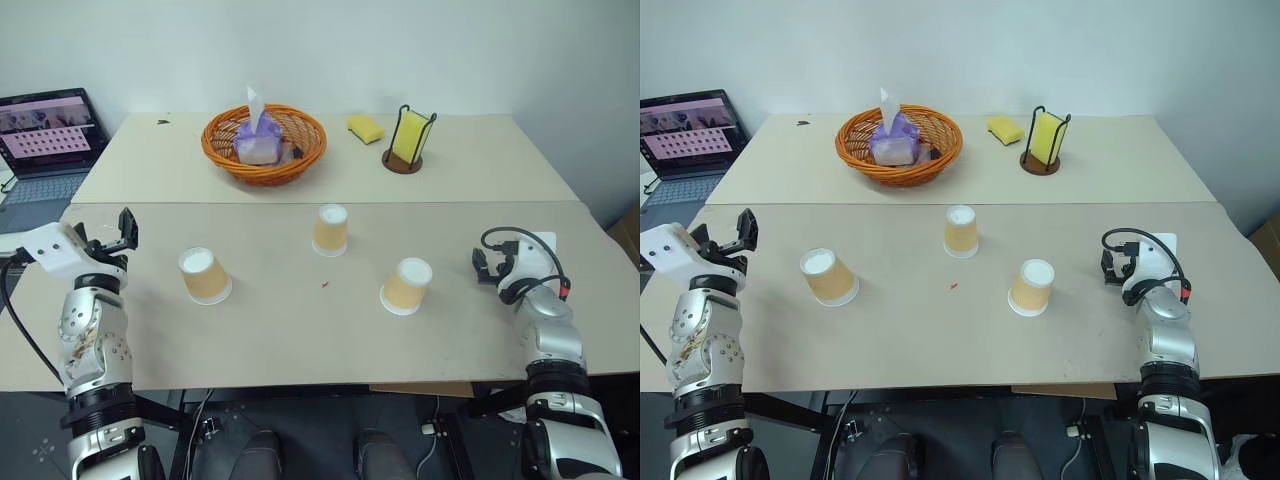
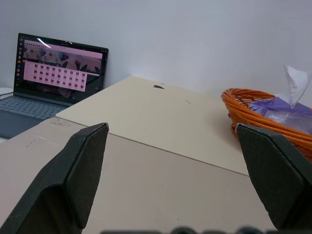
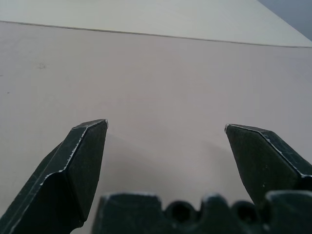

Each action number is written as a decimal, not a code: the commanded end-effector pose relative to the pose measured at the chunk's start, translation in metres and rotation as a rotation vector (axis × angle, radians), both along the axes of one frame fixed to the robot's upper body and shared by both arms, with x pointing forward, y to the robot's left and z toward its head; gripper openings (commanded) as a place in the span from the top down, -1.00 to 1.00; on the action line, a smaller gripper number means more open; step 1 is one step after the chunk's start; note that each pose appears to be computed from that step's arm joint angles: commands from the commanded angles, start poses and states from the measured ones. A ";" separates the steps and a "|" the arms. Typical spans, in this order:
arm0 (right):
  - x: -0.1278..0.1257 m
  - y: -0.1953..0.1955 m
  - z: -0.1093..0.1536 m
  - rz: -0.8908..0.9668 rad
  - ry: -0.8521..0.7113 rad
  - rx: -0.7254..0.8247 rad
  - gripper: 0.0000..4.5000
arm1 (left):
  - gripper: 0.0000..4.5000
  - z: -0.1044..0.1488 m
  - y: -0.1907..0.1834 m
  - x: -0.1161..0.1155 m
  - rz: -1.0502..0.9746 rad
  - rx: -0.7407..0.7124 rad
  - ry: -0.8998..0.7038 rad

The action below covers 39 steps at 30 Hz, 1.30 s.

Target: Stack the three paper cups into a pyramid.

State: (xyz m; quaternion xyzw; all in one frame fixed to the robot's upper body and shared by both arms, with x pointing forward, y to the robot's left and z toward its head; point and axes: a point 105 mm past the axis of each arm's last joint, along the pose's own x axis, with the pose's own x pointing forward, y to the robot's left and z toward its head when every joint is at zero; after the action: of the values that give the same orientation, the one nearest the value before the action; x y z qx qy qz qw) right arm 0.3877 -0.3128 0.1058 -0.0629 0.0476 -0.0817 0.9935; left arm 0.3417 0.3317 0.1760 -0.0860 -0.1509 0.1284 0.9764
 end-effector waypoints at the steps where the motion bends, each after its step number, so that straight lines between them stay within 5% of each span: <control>1: 0.000 -0.006 0.022 -0.012 -0.068 -0.001 -1.00 | -0.98 0.039 -0.056 0.006 -0.259 0.108 -0.065; 5: -0.001 -0.008 0.022 -0.005 -0.057 -0.016 -1.00 | -0.98 0.055 -0.149 -0.012 -0.733 0.217 -0.068; 8: -0.004 -0.012 0.027 0.026 -0.052 -0.032 -1.00 | -0.98 0.050 -0.184 -0.035 -0.984 0.299 -0.014; 14: -0.029 -0.002 0.045 0.379 0.036 -0.003 -1.00 | -0.98 0.010 -0.192 -0.061 -1.189 0.447 0.181; 21: -0.115 0.069 0.056 1.106 0.285 0.002 -1.00 | -0.98 0.004 -0.192 -0.062 -1.233 0.485 0.206; 39: -0.069 0.102 0.049 1.069 0.230 -0.273 -1.00 | -0.98 0.005 -0.198 -0.068 -1.233 0.466 0.205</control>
State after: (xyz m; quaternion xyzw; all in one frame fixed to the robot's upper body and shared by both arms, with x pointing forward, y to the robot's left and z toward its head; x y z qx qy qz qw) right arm 0.3147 -0.2146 0.1409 -0.1995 0.1343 0.4335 0.8684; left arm 0.2775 0.1345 0.1698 0.0632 0.0165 -0.4807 0.8744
